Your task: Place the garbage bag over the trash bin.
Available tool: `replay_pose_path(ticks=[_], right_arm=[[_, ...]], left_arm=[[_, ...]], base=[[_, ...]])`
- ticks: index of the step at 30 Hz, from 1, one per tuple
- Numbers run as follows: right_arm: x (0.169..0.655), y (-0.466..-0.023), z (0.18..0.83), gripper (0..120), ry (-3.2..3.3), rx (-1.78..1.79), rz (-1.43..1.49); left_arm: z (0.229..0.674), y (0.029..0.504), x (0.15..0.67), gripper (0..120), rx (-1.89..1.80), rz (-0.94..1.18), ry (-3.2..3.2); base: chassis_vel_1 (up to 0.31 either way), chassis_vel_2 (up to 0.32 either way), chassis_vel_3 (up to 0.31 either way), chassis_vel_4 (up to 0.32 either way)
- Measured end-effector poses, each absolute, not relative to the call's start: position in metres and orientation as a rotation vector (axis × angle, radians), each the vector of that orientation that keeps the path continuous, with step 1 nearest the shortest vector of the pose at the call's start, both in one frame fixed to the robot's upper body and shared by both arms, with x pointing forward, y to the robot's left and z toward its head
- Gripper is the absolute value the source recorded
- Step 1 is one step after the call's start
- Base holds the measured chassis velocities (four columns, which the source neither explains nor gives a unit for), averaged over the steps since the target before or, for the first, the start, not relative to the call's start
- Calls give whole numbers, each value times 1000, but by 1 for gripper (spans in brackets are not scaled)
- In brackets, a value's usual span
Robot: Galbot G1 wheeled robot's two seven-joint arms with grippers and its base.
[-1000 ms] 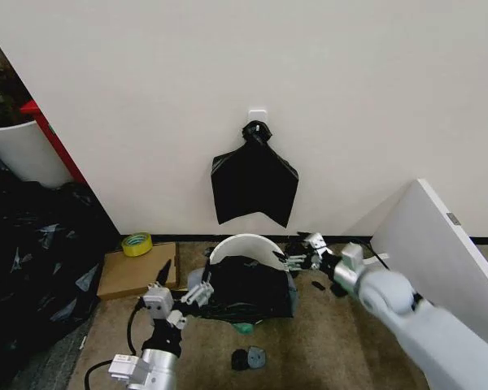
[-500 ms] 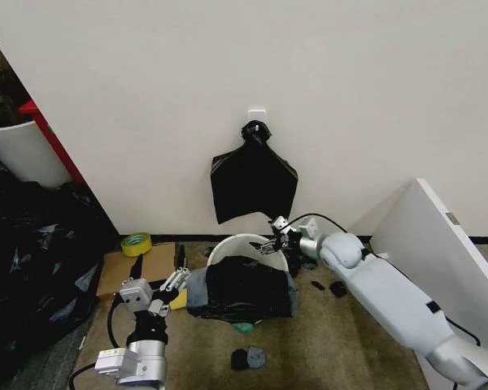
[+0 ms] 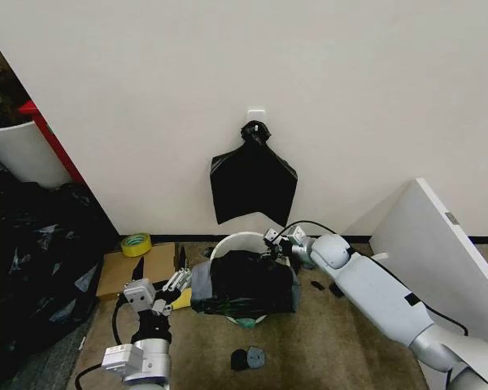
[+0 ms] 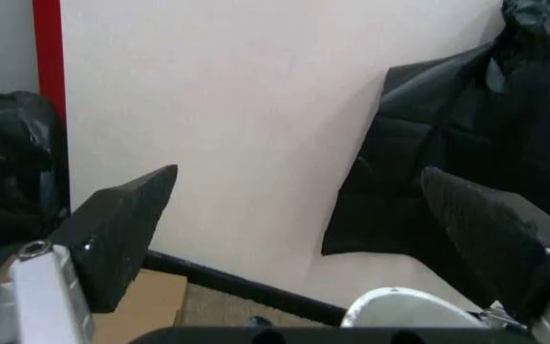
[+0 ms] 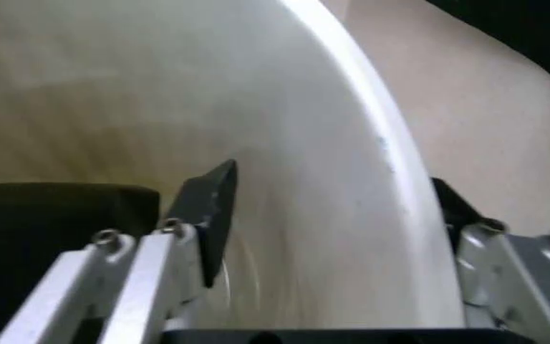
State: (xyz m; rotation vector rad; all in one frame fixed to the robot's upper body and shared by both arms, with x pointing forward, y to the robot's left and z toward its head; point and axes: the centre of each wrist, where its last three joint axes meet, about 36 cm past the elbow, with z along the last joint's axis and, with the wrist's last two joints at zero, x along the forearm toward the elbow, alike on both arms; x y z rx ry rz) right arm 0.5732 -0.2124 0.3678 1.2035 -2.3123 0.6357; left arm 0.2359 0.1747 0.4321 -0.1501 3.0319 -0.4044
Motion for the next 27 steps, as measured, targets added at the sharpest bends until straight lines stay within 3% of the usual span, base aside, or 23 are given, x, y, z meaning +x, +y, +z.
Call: replay_pose_path(ticks=[5,13,21,27], right_arm=[[557,-211,378,29,-2349,1085,587],[509,-201,397,4,-2397,712,375],[417,-198,402,2,-2384,231,-102],[374,-177,406,1,-2404,-89,-383]], left_arm=[[430,172,236,100,-155,-412,3043],[437,173,235,100,-168,-413,3033],[441,178,239,100,-188,-412,3024],[442,178,243,100,-196,-423,3027]], base=[[0,0,0,0],[0,0,0,0],[0,0,0,0],[0,0,0,0]])
